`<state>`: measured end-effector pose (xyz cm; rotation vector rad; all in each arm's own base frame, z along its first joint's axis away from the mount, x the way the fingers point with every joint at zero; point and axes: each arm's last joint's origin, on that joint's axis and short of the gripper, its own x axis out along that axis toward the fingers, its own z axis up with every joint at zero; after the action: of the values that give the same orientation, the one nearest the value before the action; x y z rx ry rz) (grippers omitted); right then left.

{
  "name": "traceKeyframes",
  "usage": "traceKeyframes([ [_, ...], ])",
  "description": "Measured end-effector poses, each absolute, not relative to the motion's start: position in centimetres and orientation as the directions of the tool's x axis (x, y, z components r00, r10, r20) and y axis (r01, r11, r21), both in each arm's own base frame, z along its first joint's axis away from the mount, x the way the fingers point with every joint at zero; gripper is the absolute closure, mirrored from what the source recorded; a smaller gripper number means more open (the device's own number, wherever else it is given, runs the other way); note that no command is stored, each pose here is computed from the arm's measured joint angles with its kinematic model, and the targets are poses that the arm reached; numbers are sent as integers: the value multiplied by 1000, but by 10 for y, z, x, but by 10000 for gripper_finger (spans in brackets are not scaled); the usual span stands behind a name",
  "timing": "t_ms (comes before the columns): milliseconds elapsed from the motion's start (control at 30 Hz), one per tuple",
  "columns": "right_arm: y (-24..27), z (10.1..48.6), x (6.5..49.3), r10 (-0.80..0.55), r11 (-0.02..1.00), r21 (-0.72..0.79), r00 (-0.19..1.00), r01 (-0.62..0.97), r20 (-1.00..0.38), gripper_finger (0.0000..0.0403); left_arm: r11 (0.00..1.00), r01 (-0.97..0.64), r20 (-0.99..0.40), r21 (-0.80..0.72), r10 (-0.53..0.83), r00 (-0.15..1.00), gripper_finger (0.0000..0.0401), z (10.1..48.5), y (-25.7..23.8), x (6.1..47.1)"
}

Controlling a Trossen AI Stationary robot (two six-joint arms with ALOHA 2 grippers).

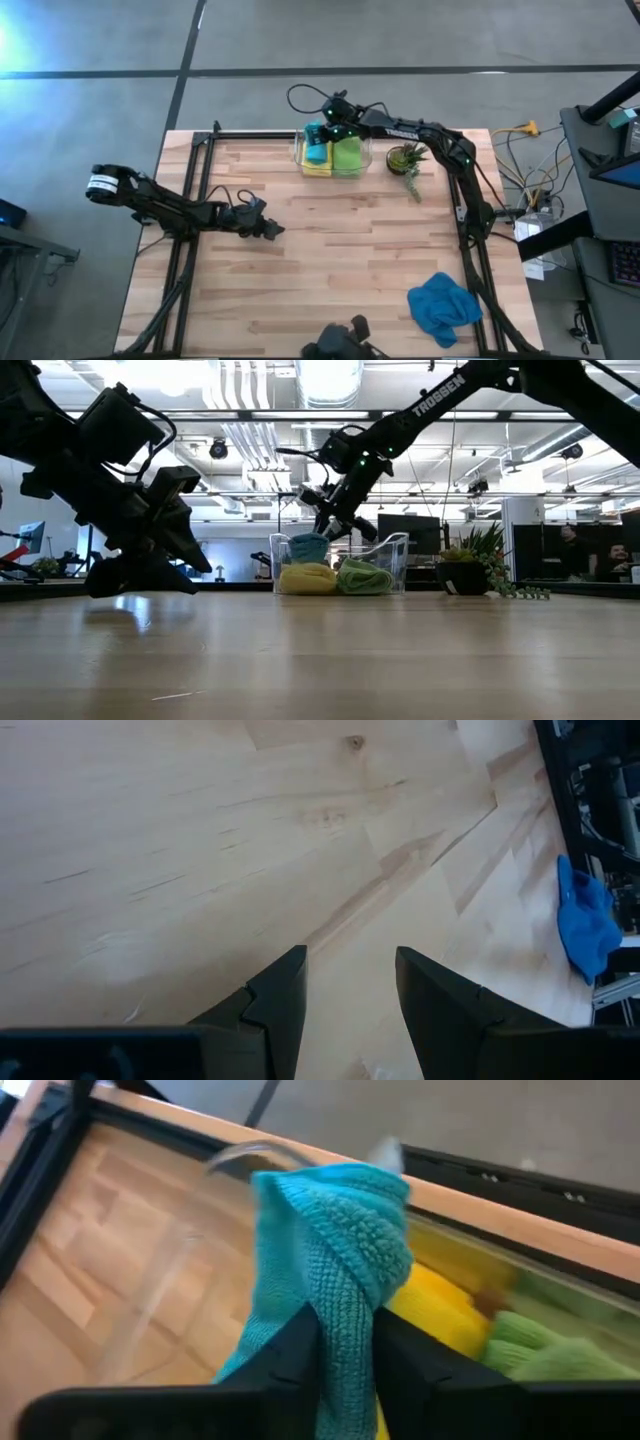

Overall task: Fold microfiber towels
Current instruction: Put the light blue microfiber towel into the transparent bin

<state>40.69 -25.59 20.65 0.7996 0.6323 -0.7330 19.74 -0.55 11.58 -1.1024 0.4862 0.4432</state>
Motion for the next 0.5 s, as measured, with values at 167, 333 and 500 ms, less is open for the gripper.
traceKeyframes([
  [167,-264,199,398,-294,453,431,587,780,-754,276,387,-571,-584,-724,98,806,263,114,-6,198],
  [333,-264,199,397,-274,455,439,591,775,-759,236,386,-560,-570,-734,98,815,263,113,-6,200],
  [500,-262,204,395,-254,487,404,568,774,-783,209,385,-547,-557,-743,97,825,263,113,-6,202],
])
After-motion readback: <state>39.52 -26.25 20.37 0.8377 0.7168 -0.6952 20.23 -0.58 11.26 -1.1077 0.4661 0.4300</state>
